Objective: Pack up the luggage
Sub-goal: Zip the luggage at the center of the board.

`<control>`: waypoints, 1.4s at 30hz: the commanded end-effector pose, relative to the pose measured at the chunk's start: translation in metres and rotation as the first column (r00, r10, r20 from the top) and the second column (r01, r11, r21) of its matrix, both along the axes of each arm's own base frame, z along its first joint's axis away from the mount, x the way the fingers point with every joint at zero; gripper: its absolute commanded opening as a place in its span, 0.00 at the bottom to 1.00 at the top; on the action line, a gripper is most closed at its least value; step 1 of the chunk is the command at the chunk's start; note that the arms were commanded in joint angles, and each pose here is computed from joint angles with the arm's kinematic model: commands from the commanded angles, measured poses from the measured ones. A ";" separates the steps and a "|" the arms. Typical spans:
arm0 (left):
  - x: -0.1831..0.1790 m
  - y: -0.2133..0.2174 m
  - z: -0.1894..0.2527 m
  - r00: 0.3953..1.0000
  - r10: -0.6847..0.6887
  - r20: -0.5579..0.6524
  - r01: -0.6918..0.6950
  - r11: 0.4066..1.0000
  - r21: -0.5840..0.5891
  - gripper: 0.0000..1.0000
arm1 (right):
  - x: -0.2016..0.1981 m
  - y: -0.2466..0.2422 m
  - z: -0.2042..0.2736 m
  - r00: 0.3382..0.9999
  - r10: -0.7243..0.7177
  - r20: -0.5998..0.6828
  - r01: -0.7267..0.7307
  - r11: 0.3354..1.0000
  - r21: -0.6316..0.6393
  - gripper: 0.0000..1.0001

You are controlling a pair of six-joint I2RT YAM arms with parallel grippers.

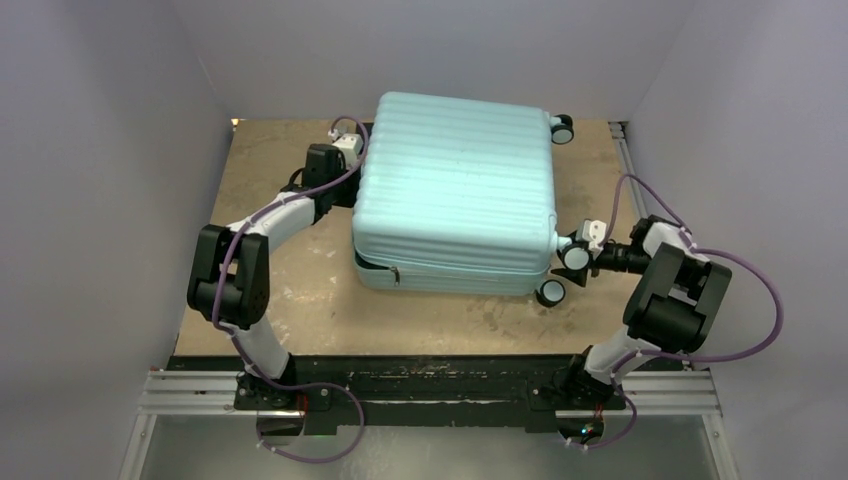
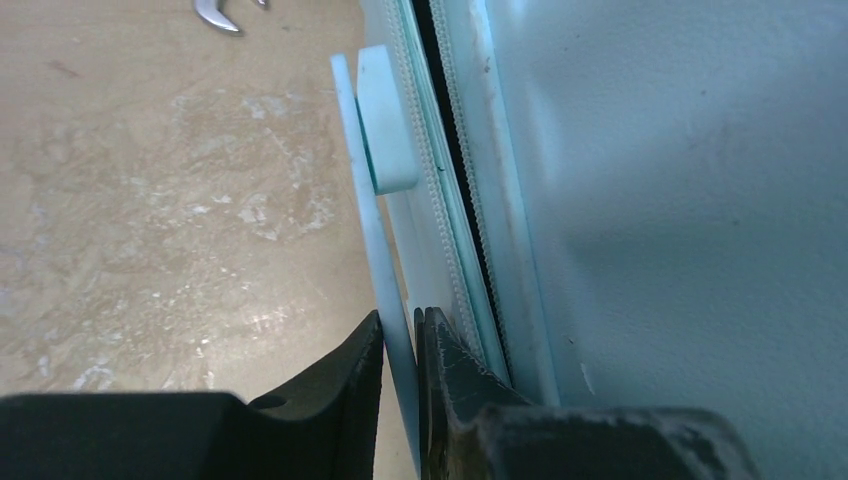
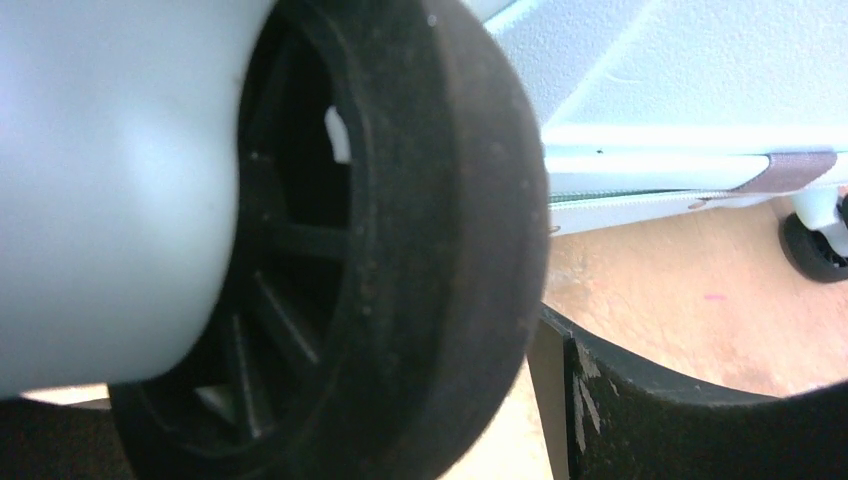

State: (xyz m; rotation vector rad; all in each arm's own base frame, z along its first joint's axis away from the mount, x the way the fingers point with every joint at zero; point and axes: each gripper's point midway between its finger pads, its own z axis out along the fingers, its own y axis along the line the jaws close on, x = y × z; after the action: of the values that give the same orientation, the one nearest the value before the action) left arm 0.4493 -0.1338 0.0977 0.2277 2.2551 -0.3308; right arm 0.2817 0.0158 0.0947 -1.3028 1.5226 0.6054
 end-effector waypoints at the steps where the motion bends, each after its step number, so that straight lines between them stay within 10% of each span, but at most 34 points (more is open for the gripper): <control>1: -0.014 0.018 -0.043 0.992 0.070 -0.106 -0.061 0.994 0.088 0.00 | -0.001 0.035 0.015 0.997 0.075 0.032 -0.077 0.994 0.079 0.73; 15: -0.019 0.023 -0.062 0.978 0.145 -0.152 -0.134 0.987 0.084 0.00 | 0.045 0.033 0.029 0.996 0.005 -0.094 0.025 0.948 0.317 0.68; 32: -0.016 0.058 -0.061 0.937 0.326 -0.126 -0.309 0.941 0.140 0.00 | 0.075 -0.087 -0.011 0.935 -0.234 -0.265 0.265 0.960 0.088 0.68; 42: -0.017 0.073 -0.070 0.908 0.392 -0.150 -0.371 0.917 0.149 0.00 | 0.027 -0.044 -0.005 0.978 -0.142 -0.150 0.153 0.986 0.063 0.76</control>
State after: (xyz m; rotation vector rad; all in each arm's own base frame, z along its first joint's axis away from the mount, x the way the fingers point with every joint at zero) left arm 0.4629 -0.1132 0.0939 -0.0667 2.2398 -0.2590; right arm 0.3129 -0.0443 0.0653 -1.0047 1.7884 0.7382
